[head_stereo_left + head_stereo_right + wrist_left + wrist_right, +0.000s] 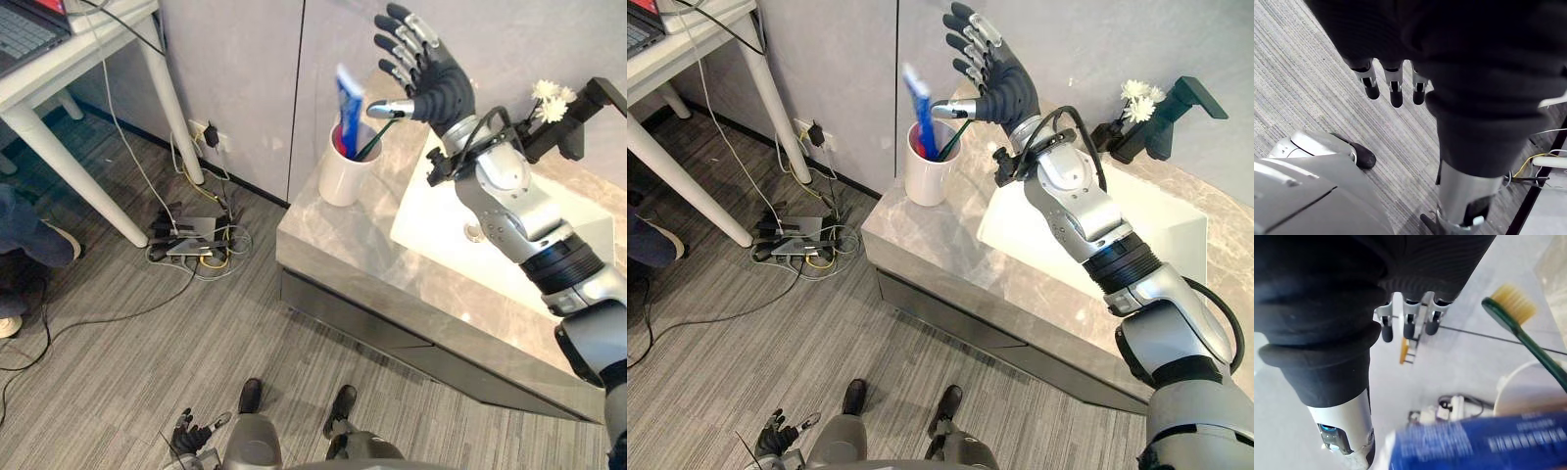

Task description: Organize washtable

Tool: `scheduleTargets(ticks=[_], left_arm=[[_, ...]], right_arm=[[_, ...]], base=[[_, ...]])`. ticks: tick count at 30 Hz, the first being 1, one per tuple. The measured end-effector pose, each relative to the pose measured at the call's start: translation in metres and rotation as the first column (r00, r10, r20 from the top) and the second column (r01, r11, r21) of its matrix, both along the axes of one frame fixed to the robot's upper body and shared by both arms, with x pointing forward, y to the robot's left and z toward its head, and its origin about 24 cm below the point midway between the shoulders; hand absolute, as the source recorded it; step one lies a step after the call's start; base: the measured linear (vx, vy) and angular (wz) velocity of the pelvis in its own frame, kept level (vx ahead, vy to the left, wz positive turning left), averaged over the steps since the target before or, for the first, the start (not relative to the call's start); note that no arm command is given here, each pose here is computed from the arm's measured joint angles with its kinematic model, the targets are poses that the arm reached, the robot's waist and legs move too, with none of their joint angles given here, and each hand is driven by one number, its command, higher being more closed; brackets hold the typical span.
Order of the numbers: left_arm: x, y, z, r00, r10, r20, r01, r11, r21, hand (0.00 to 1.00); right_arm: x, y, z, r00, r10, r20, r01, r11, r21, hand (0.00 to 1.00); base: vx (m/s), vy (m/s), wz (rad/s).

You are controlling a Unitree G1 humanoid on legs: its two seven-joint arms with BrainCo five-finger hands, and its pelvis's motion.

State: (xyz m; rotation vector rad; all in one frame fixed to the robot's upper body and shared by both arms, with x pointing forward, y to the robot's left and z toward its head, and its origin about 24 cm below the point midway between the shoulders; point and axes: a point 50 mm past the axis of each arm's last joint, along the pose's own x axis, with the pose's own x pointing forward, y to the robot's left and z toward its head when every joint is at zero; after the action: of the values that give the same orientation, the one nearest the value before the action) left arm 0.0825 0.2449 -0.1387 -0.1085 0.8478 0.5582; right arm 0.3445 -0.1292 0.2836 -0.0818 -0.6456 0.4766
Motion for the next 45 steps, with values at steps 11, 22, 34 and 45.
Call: scheduleTargets(ticks=[11, 22, 34, 45], left_arm=[[0.000, 0.001, 0.000, 1.000, 0.000, 0.000, 0.000, 1.000, 0.002, 0.00], [-0.014, 0.003, -0.002, 0.999, 0.016, -0.038, -0.016, 1.000, 0.008, 0.00], [-0.028, -0.015, -0.010, 0.989, 0.142, -0.046, -0.145, 0.988, -0.051, 0.00], [-0.028, -0.039, -0.014, 0.976, 0.214, -0.029, -0.216, 0.968, -0.126, 0.00]], right_arm=[[0.000, -0.006, 0.003, 1.000, -0.019, 0.009, 0.019, 1.000, 0.010, 0.00], [-0.058, -0.123, -0.007, 0.934, -0.341, 0.106, 0.253, 0.842, 0.475, 0.00], [-0.180, -0.115, -0.245, 0.550, -0.500, -0.669, 0.812, 0.509, 0.286, 0.00], [-0.304, -0.058, -0.410, -0.259, -0.546, -0.797, 0.561, 0.586, -0.584, 0.00]], base=[[0.01, 0.003, -0.05], [0.01, 0.015, -0.08], [0.01, -0.002, -0.15], [0.01, 0.009, -0.06]])
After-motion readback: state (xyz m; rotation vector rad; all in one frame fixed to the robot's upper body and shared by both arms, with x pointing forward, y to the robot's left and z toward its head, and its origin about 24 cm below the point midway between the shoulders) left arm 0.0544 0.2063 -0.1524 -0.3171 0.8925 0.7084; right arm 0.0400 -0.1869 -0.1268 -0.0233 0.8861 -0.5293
